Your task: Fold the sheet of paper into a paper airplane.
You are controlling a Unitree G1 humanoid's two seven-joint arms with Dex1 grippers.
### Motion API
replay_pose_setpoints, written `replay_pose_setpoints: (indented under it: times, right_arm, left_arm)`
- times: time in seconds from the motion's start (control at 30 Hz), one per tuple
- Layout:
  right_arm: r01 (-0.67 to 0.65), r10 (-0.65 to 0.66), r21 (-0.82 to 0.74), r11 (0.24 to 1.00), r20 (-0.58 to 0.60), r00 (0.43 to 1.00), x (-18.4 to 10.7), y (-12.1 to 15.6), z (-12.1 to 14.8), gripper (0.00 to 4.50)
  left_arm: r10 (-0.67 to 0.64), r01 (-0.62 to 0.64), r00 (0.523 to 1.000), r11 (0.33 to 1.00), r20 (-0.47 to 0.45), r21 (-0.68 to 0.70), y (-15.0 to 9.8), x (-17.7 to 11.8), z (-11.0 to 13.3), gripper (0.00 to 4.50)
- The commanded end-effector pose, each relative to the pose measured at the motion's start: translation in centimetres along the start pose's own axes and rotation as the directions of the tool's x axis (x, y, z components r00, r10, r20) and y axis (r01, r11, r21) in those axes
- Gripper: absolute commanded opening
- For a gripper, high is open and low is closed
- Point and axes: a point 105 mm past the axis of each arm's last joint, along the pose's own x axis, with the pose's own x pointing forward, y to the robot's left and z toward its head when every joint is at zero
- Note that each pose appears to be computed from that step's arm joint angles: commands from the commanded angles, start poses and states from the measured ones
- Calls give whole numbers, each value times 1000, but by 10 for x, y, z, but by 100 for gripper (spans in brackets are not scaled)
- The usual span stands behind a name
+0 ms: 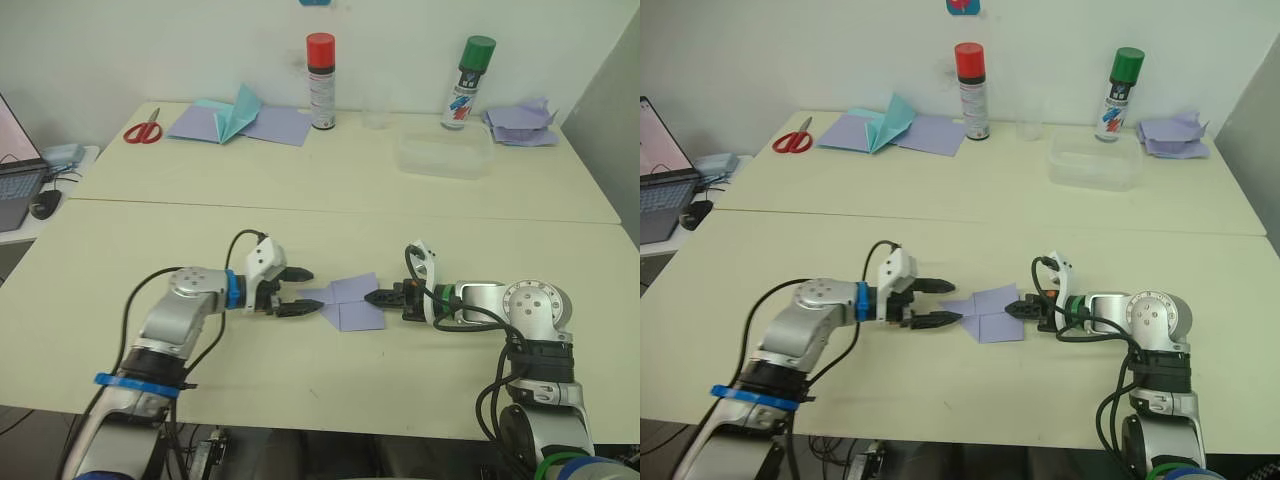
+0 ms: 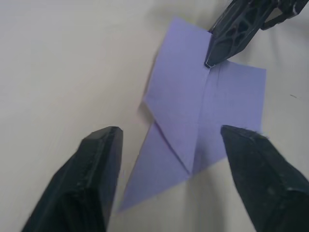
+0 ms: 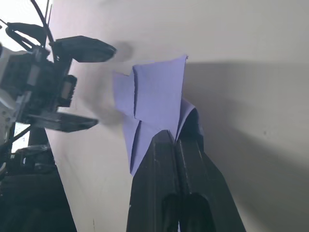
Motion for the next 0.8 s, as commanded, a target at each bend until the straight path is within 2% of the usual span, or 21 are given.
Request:
replay_pose_setpoints:
  times: [0.03,0.17,0.33,0.37,0.4,0.47,0.53,0.6,0.63,0.67,0.7,0.73,0.8]
  right_arm:
    - [-32,34,-36,999,54,998,-4,8,12,0]
    - [-53,56,-38,998,65,996,-5,11,15,0]
    - [-144,158,-107,984,138,978,-11,31,31,0]
    - [-158,183,-150,976,168,969,-13,38,39,0]
    - [-177,238,-270,947,216,947,-19,51,52,0]
    - [-172,319,-487,857,238,918,-28,71,64,0]
    - [-103,387,-746,657,216,896,-31,81,67,0]
    - [-60,414,-890,451,149,898,-30,81,61,0]
    - [-25,407,-944,328,117,906,-28,77,58,0]
    - [22,404,-991,135,75,912,-25,73,54,0]
    - [38,401,-998,-57,12,916,-21,70,45,0]
    - [43,396,-978,-203,-42,917,-17,66,36,0]
    - [36,394,-931,-364,-119,911,-10,59,21,0]
  left_arm:
    - [-13,11,1000,998,28,56,-7,-16,18,448]
    - [12,-14,1000,997,24,81,-10,-32,26,448]
    - [72,-72,997,994,4,81,-7,-57,30,448]
    - [81,-81,997,994,6,80,-7,-61,32,448]
    - [88,-88,996,992,8,89,-7,-67,37,448]
    - [91,-92,996,991,12,100,-8,-74,45,448]
    - [95,-100,994,990,45,102,-7,-80,61,448]
    - [95,-101,993,990,66,97,-8,-83,72,448]
    - [90,-97,993,991,71,92,-9,-84,76,448]
    - [65,-71,995,994,77,79,-14,-84,82,448]
    - [37,-42,996,997,79,67,-19,-83,86,448]
    - [9,-13,998,998,69,61,-26,-82,88,448]
    - [-37,36,999,998,25,58,-38,-81,83,448]
